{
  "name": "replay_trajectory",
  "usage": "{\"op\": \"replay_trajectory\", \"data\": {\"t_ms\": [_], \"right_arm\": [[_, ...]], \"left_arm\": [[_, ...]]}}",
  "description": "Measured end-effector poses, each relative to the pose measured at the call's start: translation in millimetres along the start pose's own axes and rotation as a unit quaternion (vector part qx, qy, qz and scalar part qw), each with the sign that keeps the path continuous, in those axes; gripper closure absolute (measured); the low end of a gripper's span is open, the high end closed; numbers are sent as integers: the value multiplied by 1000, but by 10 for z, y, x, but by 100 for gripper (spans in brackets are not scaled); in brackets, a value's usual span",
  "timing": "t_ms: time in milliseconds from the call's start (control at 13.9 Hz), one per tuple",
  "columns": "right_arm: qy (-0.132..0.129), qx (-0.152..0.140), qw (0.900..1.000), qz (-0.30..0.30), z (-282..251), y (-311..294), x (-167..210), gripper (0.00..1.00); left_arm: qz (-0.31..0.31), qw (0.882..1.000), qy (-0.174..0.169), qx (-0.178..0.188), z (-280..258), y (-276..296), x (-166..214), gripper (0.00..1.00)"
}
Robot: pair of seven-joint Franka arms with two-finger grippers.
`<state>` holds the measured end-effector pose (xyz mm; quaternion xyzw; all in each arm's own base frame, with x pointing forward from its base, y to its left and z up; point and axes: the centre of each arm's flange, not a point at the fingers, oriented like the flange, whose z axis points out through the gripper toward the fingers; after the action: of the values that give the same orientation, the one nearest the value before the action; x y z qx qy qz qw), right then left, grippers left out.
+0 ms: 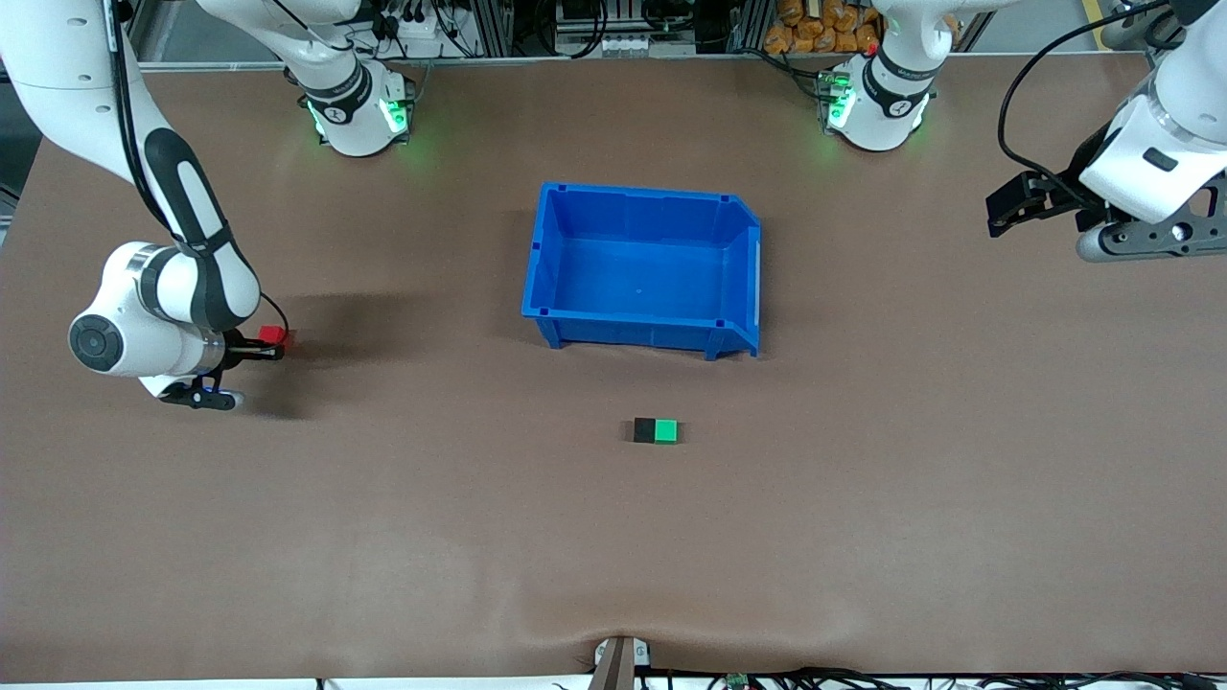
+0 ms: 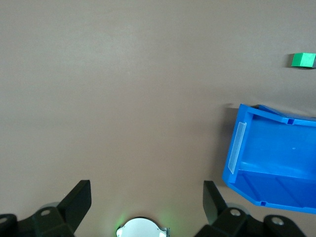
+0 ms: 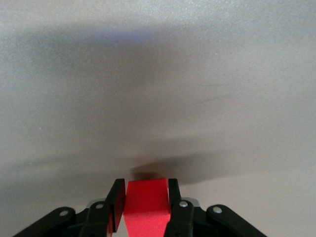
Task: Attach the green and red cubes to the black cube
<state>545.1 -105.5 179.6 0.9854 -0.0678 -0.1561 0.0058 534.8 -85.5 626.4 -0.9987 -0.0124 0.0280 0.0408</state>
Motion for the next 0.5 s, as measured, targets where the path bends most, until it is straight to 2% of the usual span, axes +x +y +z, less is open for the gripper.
{"op": "replay_trajectory", "data": {"t_ms": [72,287,431,503], "right_arm": [[0,0,1000,0,5,0,-1,48],[-4,0,1000,0,43,0,-3,46],[-5,0,1000,0,59,1,-3,51],[-5,0,1000,1,60,1,-3,60]], "left_arm": [[0,1000,0,0,-1,-4,5,0],[0,1000,4,-1,-35,-6,4,0],[2,1000,5,-1,-43,3,3,0],[2,1000,5,-1,-43,3,3,0]]}}
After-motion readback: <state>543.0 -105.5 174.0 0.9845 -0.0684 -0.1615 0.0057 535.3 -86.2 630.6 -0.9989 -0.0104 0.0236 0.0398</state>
